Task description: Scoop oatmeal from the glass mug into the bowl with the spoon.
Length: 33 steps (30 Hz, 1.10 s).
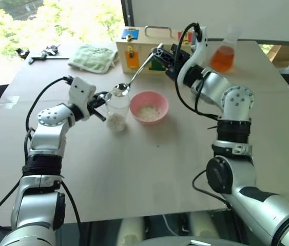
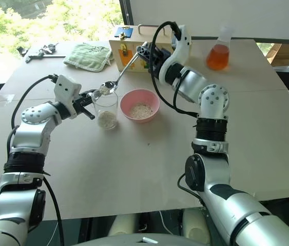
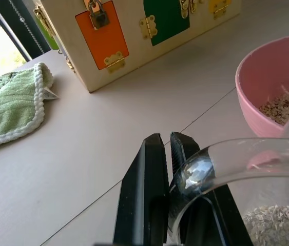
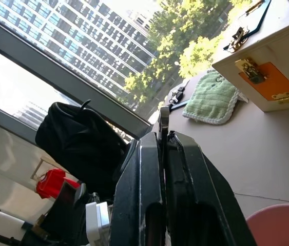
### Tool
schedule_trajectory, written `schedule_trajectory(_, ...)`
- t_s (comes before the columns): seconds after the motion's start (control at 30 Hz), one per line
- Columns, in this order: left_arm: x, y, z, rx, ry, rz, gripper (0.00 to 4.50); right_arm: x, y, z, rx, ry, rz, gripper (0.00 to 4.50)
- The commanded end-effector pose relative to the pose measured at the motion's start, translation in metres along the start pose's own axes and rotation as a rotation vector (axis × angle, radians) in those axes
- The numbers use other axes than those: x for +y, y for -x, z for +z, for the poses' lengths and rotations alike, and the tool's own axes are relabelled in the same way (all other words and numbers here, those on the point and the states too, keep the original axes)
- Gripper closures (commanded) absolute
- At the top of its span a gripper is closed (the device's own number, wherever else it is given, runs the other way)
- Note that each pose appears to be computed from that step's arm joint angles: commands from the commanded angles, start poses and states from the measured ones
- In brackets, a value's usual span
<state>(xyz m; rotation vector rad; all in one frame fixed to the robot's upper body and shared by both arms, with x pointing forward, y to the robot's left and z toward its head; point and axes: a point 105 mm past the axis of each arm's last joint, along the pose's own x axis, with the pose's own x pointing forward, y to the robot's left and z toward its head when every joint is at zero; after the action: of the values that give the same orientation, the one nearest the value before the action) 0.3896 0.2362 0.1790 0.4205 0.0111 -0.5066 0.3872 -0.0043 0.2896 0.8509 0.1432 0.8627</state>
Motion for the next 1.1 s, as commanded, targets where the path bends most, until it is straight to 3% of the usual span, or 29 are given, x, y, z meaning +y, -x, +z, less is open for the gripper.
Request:
schedule_trajectory(0.03, 0.008, 0.005, 0.002, -0.010, -0.004, 0.038, 4.46, 0.018, 0.002, 0.013, -0.030, -0.010, 0.062, 4.50)
schedule_trajectory(0.33, 0.014, 0.015, -0.002, -0.041, 0.071, 0.088, 4.46, -0.009, 0.020, 0.033, -0.091, -0.012, -0.032, 4.50)
schedule_trajectory(0.53, 0.014, 0.026, 0.000, -0.097, 0.152, 0.122, 4.46, -0.034, 0.031, 0.039, -0.094, 0.136, -0.129, 4.50)
schedule_trajectory(0.73, 0.017, 0.036, -0.006, -0.093, 0.180, 0.171, 4.46, -0.029, 0.014, 0.004, -0.009, 0.544, -0.113, 4.50)
schedule_trajectory(1.0, 0.019, 0.041, -0.009, -0.087, 0.189, 0.198, 4.46, 0.017, 0.009, -0.019, 0.008, 1.118, 0.193, 4.50)
schedule_trajectory(1.1, 0.019, 0.041, -0.010, -0.085, 0.191, 0.202, 4.46, 0.029, 0.014, -0.028, 0.018, 1.176, 0.308, 4.50)
